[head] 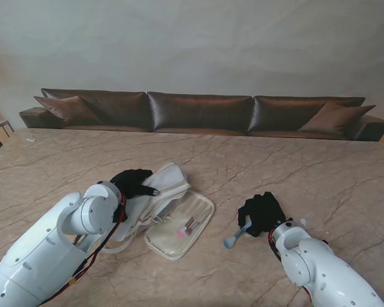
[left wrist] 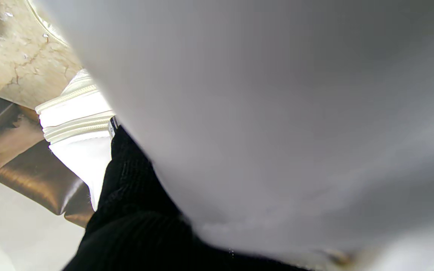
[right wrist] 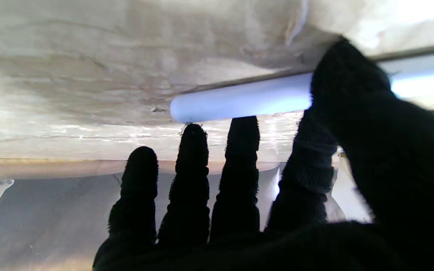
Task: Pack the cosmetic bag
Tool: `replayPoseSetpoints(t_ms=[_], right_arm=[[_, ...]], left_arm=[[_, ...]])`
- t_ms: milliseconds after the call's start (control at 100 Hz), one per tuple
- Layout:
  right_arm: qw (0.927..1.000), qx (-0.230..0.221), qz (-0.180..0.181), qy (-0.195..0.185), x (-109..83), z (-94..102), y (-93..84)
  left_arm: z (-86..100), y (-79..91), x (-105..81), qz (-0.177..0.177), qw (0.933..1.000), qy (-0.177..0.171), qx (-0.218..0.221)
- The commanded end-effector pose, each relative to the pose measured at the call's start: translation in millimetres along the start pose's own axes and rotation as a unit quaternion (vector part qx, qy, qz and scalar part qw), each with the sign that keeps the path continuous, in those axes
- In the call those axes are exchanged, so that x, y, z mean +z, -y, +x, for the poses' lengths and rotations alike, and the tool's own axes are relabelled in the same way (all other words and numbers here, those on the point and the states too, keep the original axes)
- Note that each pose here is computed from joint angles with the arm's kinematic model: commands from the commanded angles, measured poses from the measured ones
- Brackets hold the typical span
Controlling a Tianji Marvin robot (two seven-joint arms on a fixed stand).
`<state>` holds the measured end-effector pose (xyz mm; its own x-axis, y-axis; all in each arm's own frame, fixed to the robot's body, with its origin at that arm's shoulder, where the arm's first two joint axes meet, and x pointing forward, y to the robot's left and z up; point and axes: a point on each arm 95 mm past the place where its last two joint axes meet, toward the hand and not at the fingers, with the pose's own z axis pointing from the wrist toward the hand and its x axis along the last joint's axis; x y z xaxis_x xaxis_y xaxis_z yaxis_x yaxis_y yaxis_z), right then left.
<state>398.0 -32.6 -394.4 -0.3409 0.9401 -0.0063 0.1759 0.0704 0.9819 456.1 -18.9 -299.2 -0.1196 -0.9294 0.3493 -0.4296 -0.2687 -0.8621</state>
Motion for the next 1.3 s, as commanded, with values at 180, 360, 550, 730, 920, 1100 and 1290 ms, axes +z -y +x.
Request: replayPoseSetpoints(t_ms=[180,360,550,730,920,1100,1290], right_arm=[[0.9997,-0.010,0.024,-0.002,-4.8,0.6,12.5],[0.9982,-0.033,0.043,-0.024,-4.1,1.0,13.8],[0.9969,-0.040,0.056,-0.039,-2.0,3.0,12.7],[0.9970,-0.034,0.053,-0.046,-1.4,6.5,5.1],[0.9975,-0.025,0.042,-0.052,-2.6,10.9,-5.0],[0.9981,-0.013,0.031,-0.053,-3.6,14.8,-13.1],[0.9983,0.007,0.011,-0.056,-3.3,21.5,-23.8]], left_arm=[[-0.9,-7.8,-1.0,-0.010,0.9999,0.000,-0.003],[-2.0,-8.4,-1.3,-0.010,0.9999,0.001,-0.005],[-2.5,-7.9,-1.7,-0.010,0.9999,0.000,-0.005],[-2.9,-7.5,-1.7,-0.009,0.9999,0.001,-0.005],[-3.1,-8.0,-1.4,-0.009,0.9999,0.001,-0.006],[-3.2,-8.5,-1.4,-0.011,0.9999,0.001,-0.006],[-2.3,-8.0,-1.1,-0.012,0.9999,-0.001,-0.006]])
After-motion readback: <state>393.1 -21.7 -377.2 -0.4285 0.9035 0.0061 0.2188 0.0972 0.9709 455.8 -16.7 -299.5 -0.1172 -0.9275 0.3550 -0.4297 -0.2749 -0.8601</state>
